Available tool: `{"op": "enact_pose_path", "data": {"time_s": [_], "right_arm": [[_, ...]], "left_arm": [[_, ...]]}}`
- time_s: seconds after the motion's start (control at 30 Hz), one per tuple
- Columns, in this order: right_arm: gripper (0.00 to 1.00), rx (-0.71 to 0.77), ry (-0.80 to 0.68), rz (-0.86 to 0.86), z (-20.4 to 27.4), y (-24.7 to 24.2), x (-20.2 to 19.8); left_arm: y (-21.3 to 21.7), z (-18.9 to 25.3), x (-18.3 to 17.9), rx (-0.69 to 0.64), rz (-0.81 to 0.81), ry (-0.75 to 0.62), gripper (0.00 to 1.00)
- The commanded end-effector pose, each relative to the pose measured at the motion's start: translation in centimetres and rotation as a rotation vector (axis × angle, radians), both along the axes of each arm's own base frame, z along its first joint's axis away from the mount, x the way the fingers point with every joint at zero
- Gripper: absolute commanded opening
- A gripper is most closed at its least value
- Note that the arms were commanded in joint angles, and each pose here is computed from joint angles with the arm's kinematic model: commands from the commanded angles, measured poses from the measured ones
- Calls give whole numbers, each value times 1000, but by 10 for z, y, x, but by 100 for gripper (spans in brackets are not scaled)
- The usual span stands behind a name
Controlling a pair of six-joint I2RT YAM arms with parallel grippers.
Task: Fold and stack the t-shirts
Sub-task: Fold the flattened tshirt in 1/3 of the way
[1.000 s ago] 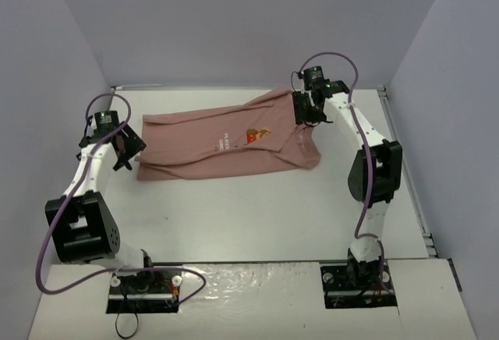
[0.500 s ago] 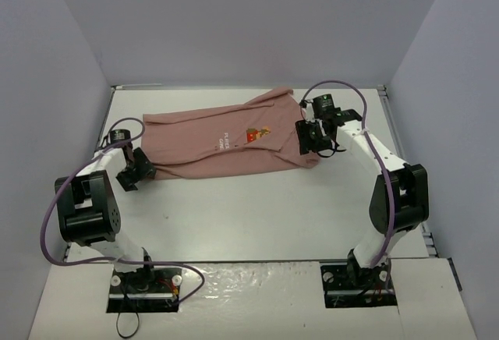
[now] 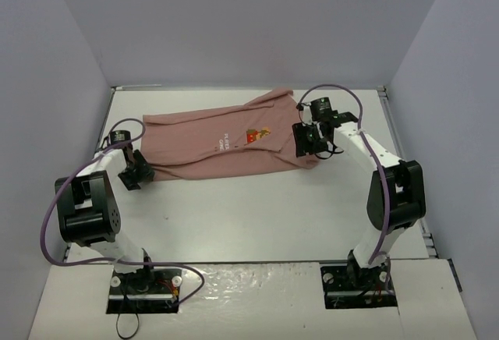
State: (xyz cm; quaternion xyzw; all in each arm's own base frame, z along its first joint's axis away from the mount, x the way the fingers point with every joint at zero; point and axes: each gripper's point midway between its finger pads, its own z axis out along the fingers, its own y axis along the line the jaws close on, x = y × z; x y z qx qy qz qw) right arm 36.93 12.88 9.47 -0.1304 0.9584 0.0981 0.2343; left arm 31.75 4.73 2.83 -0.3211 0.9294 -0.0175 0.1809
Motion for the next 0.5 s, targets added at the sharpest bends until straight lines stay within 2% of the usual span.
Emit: {"op": "enact_pose_path", "data": {"time_s": [0.0, 0.27, 0.47], "right_arm": [[44, 31, 20, -17, -8, 9, 7], [44, -18, 73, -59, -34, 1, 5], [42, -45, 70, -86, -40, -4, 10]], "left_arm": [[3, 9, 11, 2, 7, -62, 42], [1, 8, 13, -4, 5, -70, 28], [-1, 6, 14, -14, 1, -73, 23]]}}
